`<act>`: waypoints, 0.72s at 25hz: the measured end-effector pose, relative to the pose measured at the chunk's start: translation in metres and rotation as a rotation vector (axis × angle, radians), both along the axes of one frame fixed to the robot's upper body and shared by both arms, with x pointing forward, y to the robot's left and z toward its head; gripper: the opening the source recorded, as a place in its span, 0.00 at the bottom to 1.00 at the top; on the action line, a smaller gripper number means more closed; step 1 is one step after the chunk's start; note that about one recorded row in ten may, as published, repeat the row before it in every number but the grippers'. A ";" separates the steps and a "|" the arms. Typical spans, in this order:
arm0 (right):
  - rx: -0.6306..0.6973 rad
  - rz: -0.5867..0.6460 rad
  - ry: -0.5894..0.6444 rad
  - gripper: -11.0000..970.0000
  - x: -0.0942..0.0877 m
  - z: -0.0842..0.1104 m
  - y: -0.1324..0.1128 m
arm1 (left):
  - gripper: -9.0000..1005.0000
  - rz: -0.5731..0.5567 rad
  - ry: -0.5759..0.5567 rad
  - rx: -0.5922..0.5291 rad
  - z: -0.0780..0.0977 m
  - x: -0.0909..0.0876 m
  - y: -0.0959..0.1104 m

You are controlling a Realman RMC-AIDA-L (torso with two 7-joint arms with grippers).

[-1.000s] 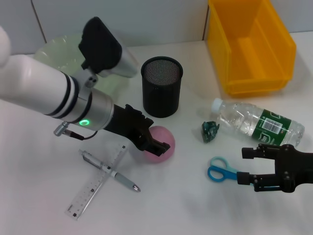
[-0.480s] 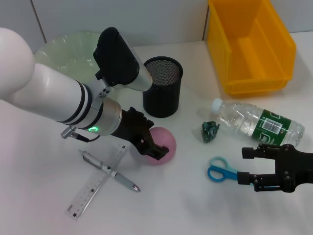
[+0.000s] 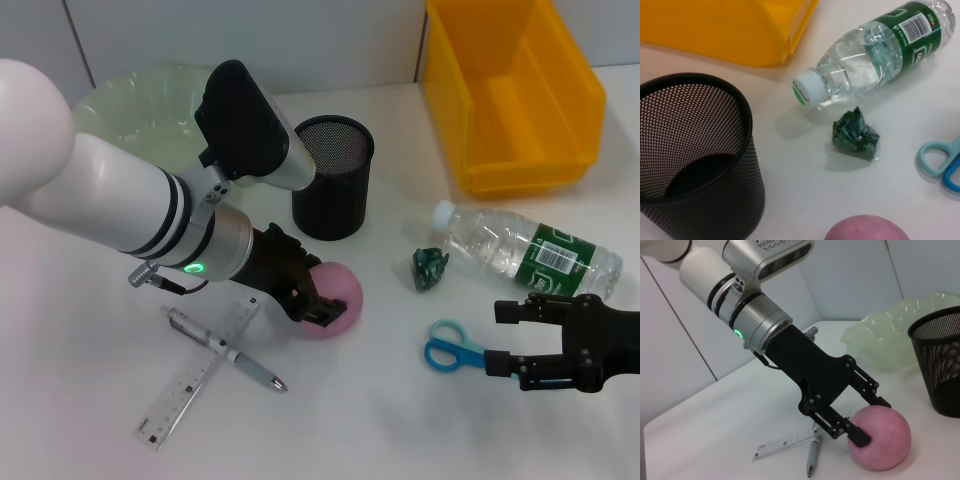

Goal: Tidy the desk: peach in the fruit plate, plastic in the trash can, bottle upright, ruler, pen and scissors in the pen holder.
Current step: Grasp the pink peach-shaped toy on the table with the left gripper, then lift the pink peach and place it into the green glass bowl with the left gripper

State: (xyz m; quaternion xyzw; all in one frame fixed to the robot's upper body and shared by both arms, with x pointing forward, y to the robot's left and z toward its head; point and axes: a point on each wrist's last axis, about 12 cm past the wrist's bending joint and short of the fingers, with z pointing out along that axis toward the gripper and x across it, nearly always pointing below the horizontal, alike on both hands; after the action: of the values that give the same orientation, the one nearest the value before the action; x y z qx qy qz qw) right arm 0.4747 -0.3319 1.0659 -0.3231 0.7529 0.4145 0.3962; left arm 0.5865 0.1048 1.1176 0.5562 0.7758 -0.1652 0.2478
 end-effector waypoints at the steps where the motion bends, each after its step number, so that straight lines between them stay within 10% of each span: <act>1: 0.000 0.000 0.000 0.86 0.000 0.000 0.000 | 0.73 0.002 0.001 -0.002 0.000 0.000 0.000; 10: -0.001 0.000 -0.001 0.86 0.000 0.000 0.000 | 0.54 0.029 0.020 -0.043 0.004 0.002 0.002; 18: -0.001 -0.001 0.000 0.86 -0.001 0.000 0.000 | 0.37 0.242 0.029 -0.297 0.050 0.031 0.050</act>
State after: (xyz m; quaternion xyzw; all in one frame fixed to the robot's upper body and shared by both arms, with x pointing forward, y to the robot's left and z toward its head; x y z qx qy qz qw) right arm 0.4742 -0.3323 1.0657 -0.3229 0.7532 0.4140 0.3962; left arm 0.6179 0.1548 1.1680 0.4138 0.8077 -0.2549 0.3338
